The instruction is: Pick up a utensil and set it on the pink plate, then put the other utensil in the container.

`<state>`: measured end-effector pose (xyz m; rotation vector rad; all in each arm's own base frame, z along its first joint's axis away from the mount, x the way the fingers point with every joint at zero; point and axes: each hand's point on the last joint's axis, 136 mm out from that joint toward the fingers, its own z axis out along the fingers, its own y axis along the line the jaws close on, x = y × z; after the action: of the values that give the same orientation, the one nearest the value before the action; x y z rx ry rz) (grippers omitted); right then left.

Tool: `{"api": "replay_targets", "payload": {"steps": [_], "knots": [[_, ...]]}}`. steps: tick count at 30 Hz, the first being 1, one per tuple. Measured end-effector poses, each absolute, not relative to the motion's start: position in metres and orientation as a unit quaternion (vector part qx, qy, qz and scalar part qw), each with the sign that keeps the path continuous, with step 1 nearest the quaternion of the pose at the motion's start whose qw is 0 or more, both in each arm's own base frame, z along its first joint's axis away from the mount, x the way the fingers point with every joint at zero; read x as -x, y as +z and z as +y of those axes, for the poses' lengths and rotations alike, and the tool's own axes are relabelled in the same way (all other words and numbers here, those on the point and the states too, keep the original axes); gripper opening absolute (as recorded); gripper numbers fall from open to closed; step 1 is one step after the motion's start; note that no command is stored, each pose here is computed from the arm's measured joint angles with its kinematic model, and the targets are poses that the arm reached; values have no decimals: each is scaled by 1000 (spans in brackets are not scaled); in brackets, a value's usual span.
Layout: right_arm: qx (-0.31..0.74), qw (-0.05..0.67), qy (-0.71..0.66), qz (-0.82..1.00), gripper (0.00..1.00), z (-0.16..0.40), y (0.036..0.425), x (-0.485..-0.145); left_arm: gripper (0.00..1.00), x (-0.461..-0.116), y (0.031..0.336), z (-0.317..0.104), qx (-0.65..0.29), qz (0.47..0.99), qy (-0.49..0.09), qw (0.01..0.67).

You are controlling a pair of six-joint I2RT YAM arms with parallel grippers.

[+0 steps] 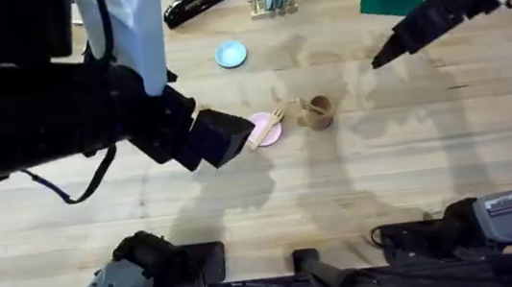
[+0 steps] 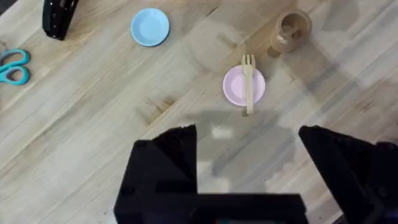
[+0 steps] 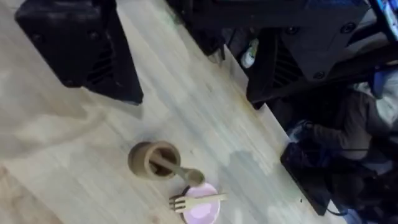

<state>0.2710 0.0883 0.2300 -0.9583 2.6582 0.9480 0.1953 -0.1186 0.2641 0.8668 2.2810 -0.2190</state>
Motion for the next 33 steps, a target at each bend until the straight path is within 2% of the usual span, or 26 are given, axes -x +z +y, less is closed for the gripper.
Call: {"api": "replay_targets", "payload": {"steps": [12,22,33], "knots": [[244,110,192,944,994,59,229,-227,992,-195,264,-119,-333,876,-84,339],[230,137,156,951,995,51,239,-212,993,-195,264,-119,-333,876,-84,339],[217,173,142,950,995,51,213,-188,993,-195,264,-119,-333,876,-84,339]]}}
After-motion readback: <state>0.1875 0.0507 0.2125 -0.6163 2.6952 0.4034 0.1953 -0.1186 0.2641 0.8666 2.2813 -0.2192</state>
